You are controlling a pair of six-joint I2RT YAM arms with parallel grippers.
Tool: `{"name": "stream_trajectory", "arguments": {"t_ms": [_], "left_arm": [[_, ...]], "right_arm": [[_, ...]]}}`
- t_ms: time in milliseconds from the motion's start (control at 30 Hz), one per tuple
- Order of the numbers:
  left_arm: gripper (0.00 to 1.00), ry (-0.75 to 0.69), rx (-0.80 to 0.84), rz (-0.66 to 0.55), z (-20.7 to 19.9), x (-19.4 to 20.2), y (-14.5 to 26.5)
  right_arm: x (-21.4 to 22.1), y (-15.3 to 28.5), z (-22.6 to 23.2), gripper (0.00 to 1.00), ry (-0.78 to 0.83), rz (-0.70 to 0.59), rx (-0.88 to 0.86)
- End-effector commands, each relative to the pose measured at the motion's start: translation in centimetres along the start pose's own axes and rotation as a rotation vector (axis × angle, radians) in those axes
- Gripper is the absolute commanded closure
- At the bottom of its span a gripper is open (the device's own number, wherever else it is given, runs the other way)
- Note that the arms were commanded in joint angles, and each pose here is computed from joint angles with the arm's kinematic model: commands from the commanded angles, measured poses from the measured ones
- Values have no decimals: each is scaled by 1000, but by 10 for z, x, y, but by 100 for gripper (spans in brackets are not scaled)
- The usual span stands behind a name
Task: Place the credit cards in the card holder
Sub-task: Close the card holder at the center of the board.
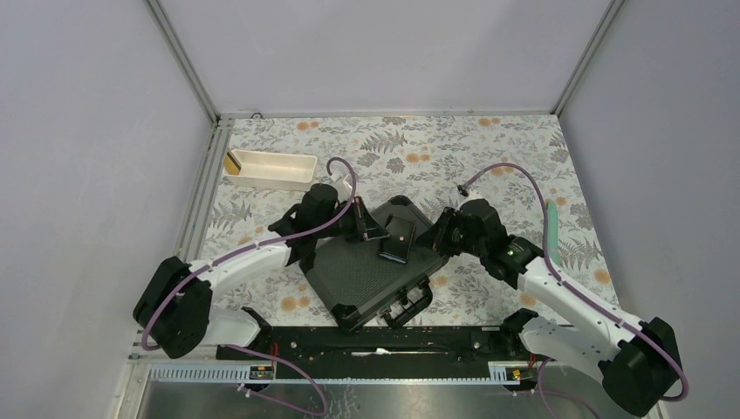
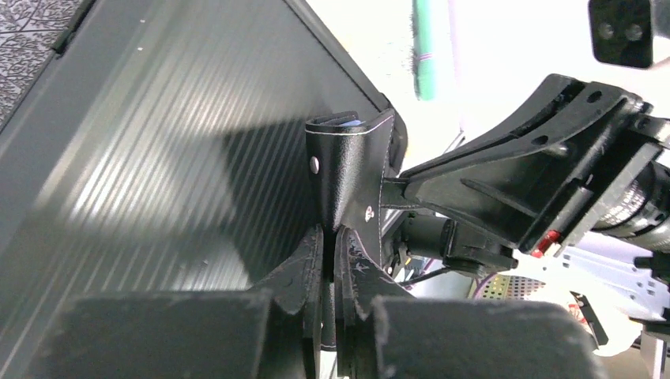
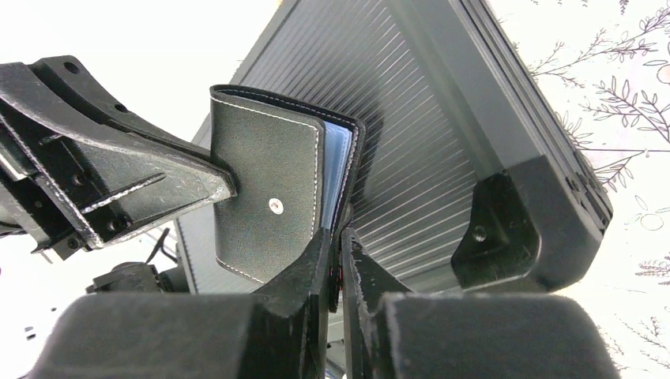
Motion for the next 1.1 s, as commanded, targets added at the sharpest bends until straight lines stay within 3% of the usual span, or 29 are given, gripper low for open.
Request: {"name": "stream_trajectory", "arguments": {"t_ms": [0, 200, 367, 733, 1000, 1067], "left_arm": [[100, -85, 134, -72, -31, -8, 19], [100, -232, 189, -164, -51, -14, 50], [100, -323, 277, -209, -71, -11, 79], [100, -352, 437, -211, -103, 5, 125], [100, -353, 468, -226, -109, 8, 135], [100, -351, 473, -229, -110, 7, 135]], "right_arm": [[-18, 19, 22, 81, -11, -117, -121], [-31, 51, 43, 34, 21, -208, -236], [-32, 59, 65, 16, 109, -183, -353], [-29, 98, 125, 10, 277, -147, -762], [-26, 97, 139, 10, 266, -76, -848], [-24, 94, 141, 14, 271, -44, -865]]}}
Point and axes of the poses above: each gripper's point midway between its finger pads, its own y axis back along the fingers, its own z axis along the line the jaws close on, x = y × z, the point moved 4 cm from there along y, back along the fingers, and after that the axes turned 1 degree about -y, right-handed, at the moved point
